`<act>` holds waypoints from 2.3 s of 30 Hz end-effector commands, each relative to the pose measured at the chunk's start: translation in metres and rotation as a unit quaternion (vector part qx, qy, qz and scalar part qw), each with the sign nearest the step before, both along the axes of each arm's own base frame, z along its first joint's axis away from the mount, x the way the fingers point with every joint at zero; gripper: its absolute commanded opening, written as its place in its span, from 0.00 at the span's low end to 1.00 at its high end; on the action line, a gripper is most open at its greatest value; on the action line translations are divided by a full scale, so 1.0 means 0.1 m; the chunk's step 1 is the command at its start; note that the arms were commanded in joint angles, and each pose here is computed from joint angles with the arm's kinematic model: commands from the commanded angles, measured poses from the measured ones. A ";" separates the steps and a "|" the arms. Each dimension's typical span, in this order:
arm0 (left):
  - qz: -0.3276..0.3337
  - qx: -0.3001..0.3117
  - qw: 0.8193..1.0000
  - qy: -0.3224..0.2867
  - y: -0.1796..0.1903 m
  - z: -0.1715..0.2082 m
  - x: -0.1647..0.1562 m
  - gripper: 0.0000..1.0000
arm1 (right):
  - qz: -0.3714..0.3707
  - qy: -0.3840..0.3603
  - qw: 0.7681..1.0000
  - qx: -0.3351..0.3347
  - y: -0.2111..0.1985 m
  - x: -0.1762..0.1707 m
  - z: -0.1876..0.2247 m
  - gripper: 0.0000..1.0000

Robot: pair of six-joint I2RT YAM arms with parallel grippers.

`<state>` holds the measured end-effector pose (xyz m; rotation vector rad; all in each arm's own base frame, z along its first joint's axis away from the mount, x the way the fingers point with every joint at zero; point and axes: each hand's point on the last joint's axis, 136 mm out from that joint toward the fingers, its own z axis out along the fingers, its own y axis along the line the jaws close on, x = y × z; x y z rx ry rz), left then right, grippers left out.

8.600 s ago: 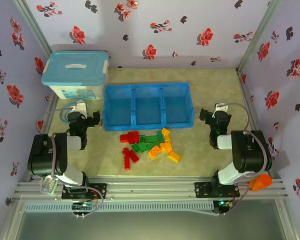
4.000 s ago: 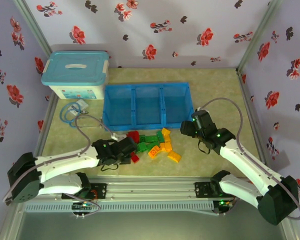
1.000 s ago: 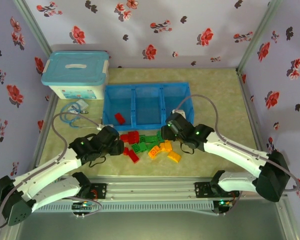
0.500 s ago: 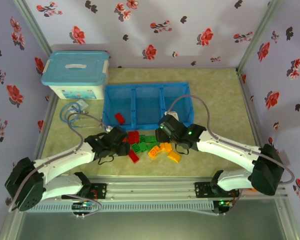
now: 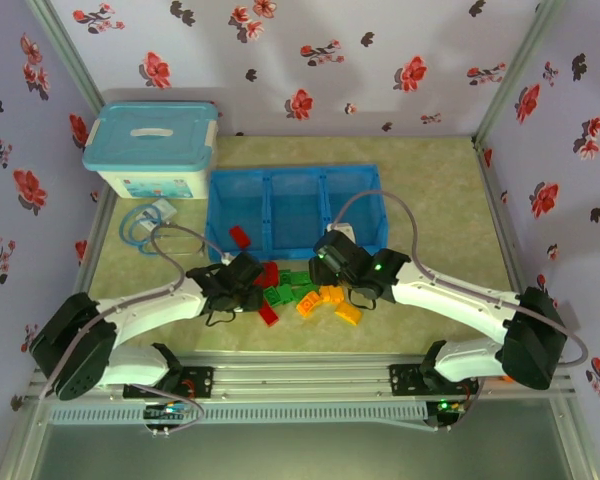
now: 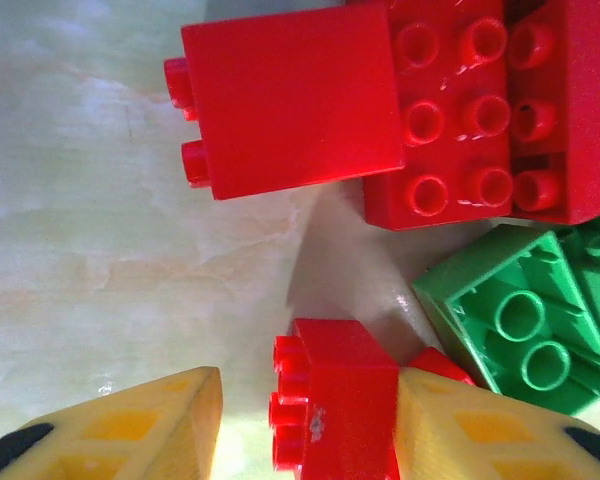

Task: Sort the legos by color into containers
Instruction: Pick up the lego from the middle-left of the table, then place the lego in the container, then pick up the lego from the bottom-center of the table.

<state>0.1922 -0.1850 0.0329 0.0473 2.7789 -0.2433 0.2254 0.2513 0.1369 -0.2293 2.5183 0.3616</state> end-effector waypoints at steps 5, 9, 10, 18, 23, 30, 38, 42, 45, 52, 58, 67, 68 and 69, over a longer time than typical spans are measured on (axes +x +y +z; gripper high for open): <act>-0.017 0.016 1.000 0.011 -0.05 -0.14 0.01 0.37 | -0.011 -0.015 1.000 0.001 -0.01 0.01 0.04 0.63; -0.019 0.020 1.000 0.011 -0.05 -0.10 0.02 0.27 | -0.014 -0.018 1.000 0.002 -0.05 0.00 0.04 0.63; -0.019 0.022 1.000 0.009 -0.04 -0.09 0.02 0.26 | -0.015 -0.020 1.000 0.003 -0.05 0.00 0.06 0.63; -0.013 0.027 1.000 -0.007 0.02 0.11 0.05 0.17 | -0.017 -0.025 1.000 0.007 -0.06 0.01 0.07 0.62; -0.009 0.010 0.999 -0.053 0.03 0.56 0.14 0.15 | -0.015 -0.024 1.000 0.006 -0.07 0.00 0.07 0.62; 0.019 -0.009 0.991 -0.136 0.16 1.29 0.59 0.14 | -0.010 -0.029 0.999 0.019 -0.02 0.01 0.12 0.62; 0.045 -0.010 0.989 -0.138 0.19 1.35 1.33 0.12 | 0.002 -0.031 0.999 0.021 0.01 -0.07 0.21 0.63; 0.054 0.004 0.991 -0.124 0.22 1.22 1.60 0.11 | 0.017 -0.030 0.999 0.016 0.04 -0.15 0.21 0.64; 0.059 0.009 0.992 -0.115 0.25 1.13 1.73 0.15 | 0.028 -0.030 0.999 0.013 0.08 -0.20 0.20 0.64; 0.057 0.006 0.991 -0.121 0.25 1.28 1.74 0.70 | 0.075 -0.027 0.997 -0.002 0.27 -0.33 0.14 0.68; 0.055 -0.019 0.986 -0.158 0.31 1.63 1.52 0.75 | 0.124 -0.023 0.992 -0.020 0.53 -0.45 0.05 0.70; 0.030 -0.075 0.971 -0.224 0.34 1.89 0.93 0.75 | 0.234 0.007 0.971 -0.046 1.00 -0.78 -0.15 0.75; 0.032 -0.077 0.971 -0.225 0.37 1.89 0.87 0.75 | 0.244 0.014 0.968 -0.050 1.03 -0.82 -0.19 0.75; 0.036 -0.078 0.971 -0.224 0.41 1.86 0.80 0.74 | 0.254 0.020 0.966 -0.054 1.07 -0.86 -0.24 0.75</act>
